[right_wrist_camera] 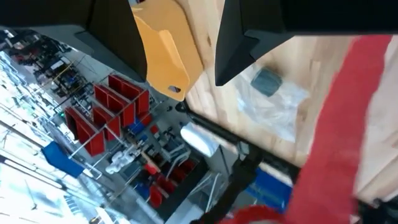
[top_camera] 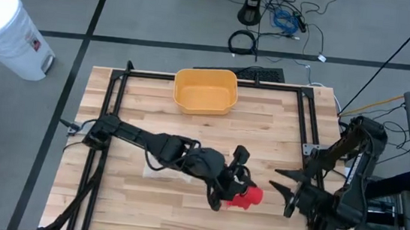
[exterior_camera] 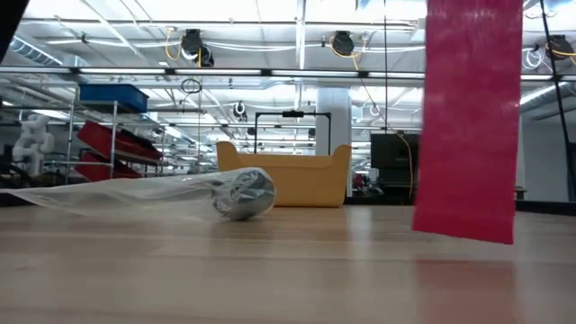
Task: Roll bandage
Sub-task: Roll the red bandage
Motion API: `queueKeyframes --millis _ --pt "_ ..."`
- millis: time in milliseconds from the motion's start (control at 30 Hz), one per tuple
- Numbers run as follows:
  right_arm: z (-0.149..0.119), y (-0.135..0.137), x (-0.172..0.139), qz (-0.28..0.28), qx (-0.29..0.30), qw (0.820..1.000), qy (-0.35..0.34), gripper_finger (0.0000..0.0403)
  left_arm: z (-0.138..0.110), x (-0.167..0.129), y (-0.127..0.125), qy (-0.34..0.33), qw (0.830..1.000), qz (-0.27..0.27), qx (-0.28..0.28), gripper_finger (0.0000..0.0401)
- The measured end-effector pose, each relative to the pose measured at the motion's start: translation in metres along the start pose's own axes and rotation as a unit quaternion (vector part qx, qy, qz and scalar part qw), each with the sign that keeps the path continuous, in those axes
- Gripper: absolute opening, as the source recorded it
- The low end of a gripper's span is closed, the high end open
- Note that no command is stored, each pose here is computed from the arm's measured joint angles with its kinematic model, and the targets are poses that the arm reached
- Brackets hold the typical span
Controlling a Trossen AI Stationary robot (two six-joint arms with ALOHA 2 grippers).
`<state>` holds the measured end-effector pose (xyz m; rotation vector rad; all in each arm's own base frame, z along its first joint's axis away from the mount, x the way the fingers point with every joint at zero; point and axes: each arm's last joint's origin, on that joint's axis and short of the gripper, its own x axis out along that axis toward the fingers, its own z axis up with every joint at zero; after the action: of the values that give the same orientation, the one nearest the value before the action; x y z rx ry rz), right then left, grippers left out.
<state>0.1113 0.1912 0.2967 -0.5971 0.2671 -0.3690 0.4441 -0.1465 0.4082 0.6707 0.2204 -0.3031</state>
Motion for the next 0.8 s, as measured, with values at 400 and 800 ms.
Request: queueKeyframes --millis 400,800 --pt "-0.049 -0.03 0.01 -0.038 0.063 0.996 -0.058 0.0175 -0.017 0.007 -0.046 0.135 0.991 0.009 -0.024 0.0082" --pt "-0.049 -0.048 0.009 -0.041 0.039 0.997 -0.057 0.0175 -0.067 0.049 -0.042 0.013 0.992 0.119 -0.045 0.0082"
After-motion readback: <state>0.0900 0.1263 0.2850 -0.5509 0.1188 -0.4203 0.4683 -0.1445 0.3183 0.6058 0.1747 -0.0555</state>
